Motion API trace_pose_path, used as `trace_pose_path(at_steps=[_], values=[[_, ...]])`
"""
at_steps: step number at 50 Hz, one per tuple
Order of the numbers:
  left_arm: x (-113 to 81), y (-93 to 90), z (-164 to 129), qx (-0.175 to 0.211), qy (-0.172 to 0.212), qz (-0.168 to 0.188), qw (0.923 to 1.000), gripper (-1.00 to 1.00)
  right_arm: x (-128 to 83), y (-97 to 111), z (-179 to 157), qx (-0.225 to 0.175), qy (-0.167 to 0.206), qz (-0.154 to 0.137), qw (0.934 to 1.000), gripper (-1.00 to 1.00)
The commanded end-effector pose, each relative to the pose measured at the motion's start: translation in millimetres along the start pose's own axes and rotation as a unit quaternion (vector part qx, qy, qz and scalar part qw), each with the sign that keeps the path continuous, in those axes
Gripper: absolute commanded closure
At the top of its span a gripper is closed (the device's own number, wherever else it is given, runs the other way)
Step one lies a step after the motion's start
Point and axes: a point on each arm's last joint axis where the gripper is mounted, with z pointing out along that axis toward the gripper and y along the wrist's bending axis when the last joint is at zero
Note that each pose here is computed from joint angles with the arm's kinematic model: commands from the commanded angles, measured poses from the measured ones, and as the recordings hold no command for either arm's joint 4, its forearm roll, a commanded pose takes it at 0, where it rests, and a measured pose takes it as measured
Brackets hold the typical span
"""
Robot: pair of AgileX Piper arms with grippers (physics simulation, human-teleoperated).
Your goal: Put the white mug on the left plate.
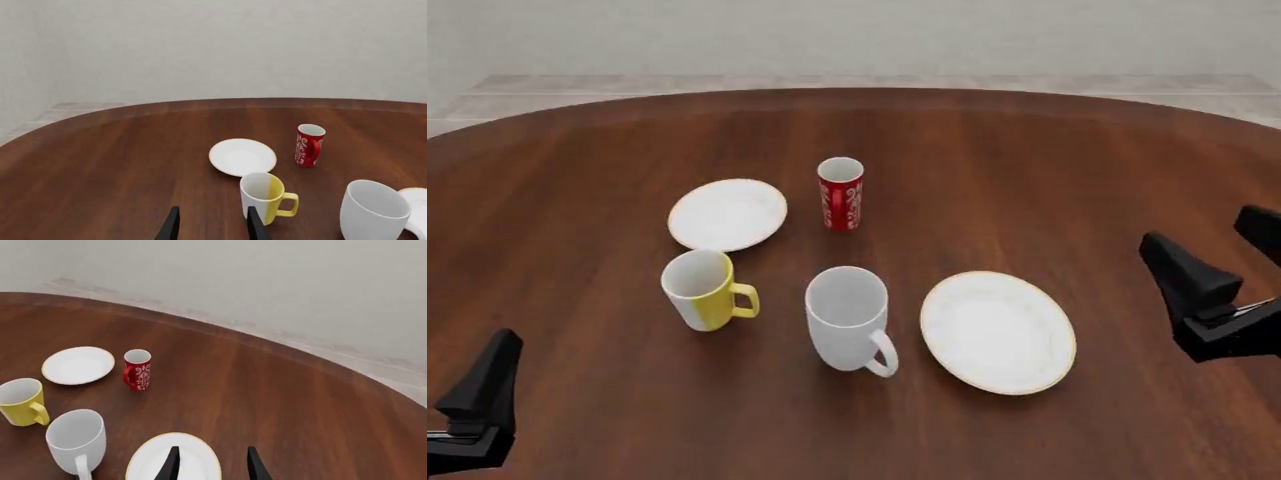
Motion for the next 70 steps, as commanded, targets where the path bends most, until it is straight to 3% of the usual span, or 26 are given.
trace_pose_path(at_steps=[1,15,25,50,70], values=[[0.0,0.0,0.0,0.000,0.000,0.000,1.0000,-1.00,-16.8,4.9,18.3,-0.034,0.019,-0.026,0.9989,-1.00],[0.0,0.0,0.0,0.000,0.000,0.000,1.0000,-1.00,-27.1,11.0,28.1,-0.061,0.022,-0.049,0.9967,-1.00],[0.0,0.0,0.0,0.000,0.000,0.000,1.0000,-1.00,-34.9,12.9,32.4,-0.070,0.021,-0.045,0.9963,-1.00],[0.0,0.0,0.0,0.000,0.000,0.000,1.0000,-1.00,-39.3,33.6,41.5,-0.134,0.020,-0.047,0.9897,-1.00],[0.0,0.0,0.0,0.000,0.000,0.000,1.0000,-1.00,-31.6,47.6,48.4,-0.165,0.023,-0.030,0.9856,-1.00]])
